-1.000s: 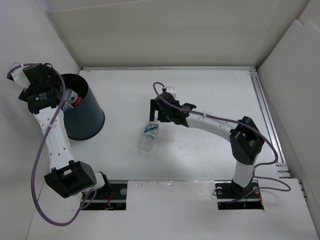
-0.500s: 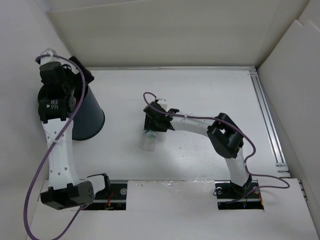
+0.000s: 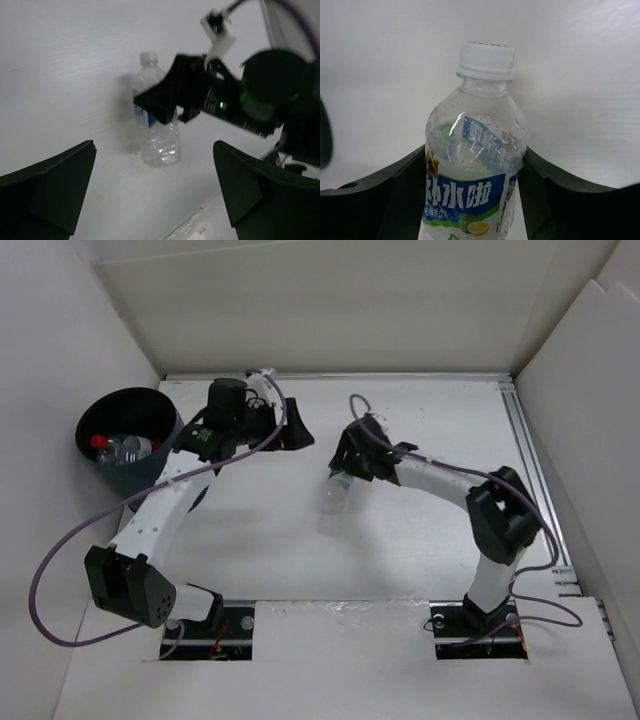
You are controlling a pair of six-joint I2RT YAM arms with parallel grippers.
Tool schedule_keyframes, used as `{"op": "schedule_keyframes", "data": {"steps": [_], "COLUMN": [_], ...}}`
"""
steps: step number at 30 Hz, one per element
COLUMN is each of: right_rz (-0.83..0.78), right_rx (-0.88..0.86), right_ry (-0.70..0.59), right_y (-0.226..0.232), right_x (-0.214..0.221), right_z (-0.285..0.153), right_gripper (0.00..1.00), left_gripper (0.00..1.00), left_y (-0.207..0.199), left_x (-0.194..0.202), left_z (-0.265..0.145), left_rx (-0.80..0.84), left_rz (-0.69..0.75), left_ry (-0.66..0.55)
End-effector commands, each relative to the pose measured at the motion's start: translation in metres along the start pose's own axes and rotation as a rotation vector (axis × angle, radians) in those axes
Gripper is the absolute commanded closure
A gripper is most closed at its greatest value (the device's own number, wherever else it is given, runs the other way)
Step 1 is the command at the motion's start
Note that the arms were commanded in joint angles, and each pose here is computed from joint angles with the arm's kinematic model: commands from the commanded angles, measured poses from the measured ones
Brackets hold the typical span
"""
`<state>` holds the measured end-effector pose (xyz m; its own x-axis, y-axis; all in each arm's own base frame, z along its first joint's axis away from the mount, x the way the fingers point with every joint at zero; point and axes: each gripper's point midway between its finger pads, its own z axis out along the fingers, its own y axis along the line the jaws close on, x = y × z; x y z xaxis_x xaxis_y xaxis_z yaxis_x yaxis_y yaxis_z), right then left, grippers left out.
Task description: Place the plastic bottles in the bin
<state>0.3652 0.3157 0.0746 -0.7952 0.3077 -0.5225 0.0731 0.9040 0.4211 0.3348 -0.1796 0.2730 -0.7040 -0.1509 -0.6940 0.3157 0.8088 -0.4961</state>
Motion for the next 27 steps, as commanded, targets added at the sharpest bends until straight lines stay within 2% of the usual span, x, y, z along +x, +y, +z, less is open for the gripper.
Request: {"op": "schedule_keyframes", "data": {"steps": [1, 5, 8, 10, 12, 19, 23, 25, 26, 27], "right_rz": [0.040, 0.028, 0.028, 0.034, 0.040, 0.053, 0.079, 0.092, 0.098, 0.098], "right_rx": [-0.276, -0.470, -0.612, -0.664, -0.708, -0.736, -0.799, -0.827, -0.822, -0.823], "right_ry": [-0.249, -0.372, -0.428, -0.422, -0.429, -0.432, -0.462, -0.503, -0.513, -0.514], "right_y": [0.045, 0.071, 0.091, 0.101, 0.111, 0.136, 0.151, 0.159, 0.160, 0.163], "right_x": [-0.094, -0.126, -0.136, -0.134, -0.131, -0.117, -0.120, -0.129, -0.133, -0.134], "right_z": [-0.076, -0.137, -0.178, -0.189, -0.205, -0.209, -0.220, -0.232, -0.231, -0.229], "right_gripper": [1.00, 1.00, 1.00, 1.00, 1.00, 1.00, 1.00, 1.00, 1.00, 1.00], "left_gripper": [0.00, 0.00, 0.00, 0.00, 0.00, 0.00, 0.00, 0.07, 0.29, 0.42], "left_y": [-0.037, -0.067, -0.085, -0.099, -0.110, -0.135, -0.133, -0.131, -0.130, -0.128], "left_x": [0.015, 0.033, 0.034, 0.038, 0.029, 0.025, 0.031, 0.033, 0.035, 0.037], "left_z": [0.016, 0.020, 0.017, 0.012, 0.002, -0.028, -0.032, -0.030, -0.029, -0.029], "left_rx": [0.191, 0.418, 0.510, 0.585, 0.636, 0.780, 0.770, 0.762, 0.756, 0.752], "left_rz": [0.058, 0.036, 0.058, 0.047, 0.066, 0.061, 0.058, 0.059, 0.061, 0.064], "left_ry": [0.016, 0.051, 0.032, 0.049, 0.003, -0.019, -0.004, 0.005, 0.012, 0.017]}}
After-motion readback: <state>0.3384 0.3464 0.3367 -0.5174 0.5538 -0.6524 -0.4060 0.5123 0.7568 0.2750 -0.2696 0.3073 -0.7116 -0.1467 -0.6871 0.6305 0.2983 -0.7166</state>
